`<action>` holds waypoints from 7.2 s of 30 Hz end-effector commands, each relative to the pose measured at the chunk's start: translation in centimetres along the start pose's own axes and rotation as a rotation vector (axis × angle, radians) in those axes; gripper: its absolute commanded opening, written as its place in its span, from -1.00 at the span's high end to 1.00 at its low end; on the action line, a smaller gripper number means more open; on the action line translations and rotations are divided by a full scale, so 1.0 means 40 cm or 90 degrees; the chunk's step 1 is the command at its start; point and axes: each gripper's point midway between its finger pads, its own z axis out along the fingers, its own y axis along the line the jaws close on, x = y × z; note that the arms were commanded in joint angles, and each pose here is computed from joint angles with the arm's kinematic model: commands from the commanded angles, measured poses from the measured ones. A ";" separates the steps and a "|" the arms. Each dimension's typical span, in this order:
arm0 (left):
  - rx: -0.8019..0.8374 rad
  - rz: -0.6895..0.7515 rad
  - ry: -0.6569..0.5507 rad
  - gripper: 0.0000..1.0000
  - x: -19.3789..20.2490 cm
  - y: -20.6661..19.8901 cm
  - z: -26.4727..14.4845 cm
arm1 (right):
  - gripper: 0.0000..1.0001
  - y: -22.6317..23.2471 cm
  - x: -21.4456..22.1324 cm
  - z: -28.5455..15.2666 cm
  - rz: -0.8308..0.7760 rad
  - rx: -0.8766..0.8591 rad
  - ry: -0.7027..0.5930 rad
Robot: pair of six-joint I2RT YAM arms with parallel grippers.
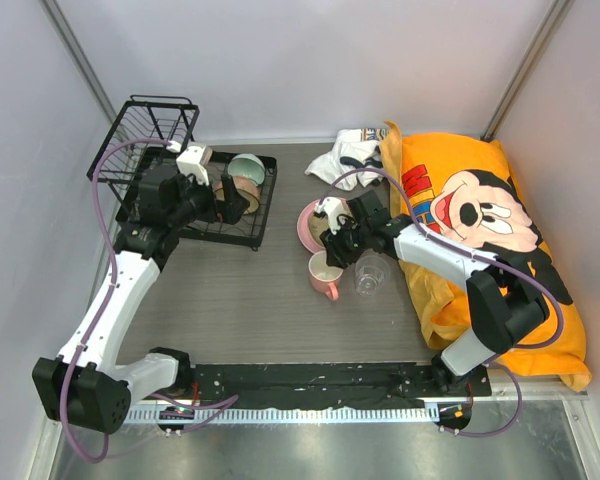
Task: Unload the mixed dishes from the dish rack
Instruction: Place the cup at the center of the board, then pick up the bowl from the dish rack.
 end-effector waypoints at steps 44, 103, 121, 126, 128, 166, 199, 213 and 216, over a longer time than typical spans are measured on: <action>-0.151 0.493 0.060 -0.98 -0.020 0.215 0.233 | -0.39 -0.095 -0.154 -0.226 -0.057 0.219 -0.209; -0.207 0.662 -0.043 0.63 0.107 0.308 0.383 | -0.40 -0.168 -0.076 -0.172 -0.021 0.226 -0.148; -0.260 0.610 -0.155 1.00 0.038 0.295 0.340 | -0.39 -0.183 -0.061 -0.162 -0.008 0.225 -0.135; -0.274 0.605 -0.175 1.00 0.018 0.295 0.326 | -0.40 -0.185 -0.056 -0.158 -0.007 0.224 -0.130; -0.284 0.604 -0.187 1.00 0.006 0.294 0.319 | -0.40 -0.188 -0.056 -0.159 -0.005 0.226 -0.129; -0.324 0.690 -0.329 1.00 -0.072 0.266 0.295 | -0.39 -0.200 -0.041 -0.154 0.008 0.219 -0.119; -0.351 0.672 -0.382 1.00 -0.182 0.232 0.214 | -0.40 -0.204 -0.033 -0.145 0.014 0.212 -0.108; -0.378 0.707 -0.402 1.00 -0.174 0.252 0.257 | -0.39 -0.207 -0.034 -0.149 0.015 0.212 -0.110; -0.389 0.711 -0.412 1.00 -0.168 0.259 0.264 | -0.40 -0.207 -0.031 -0.147 0.015 0.211 -0.107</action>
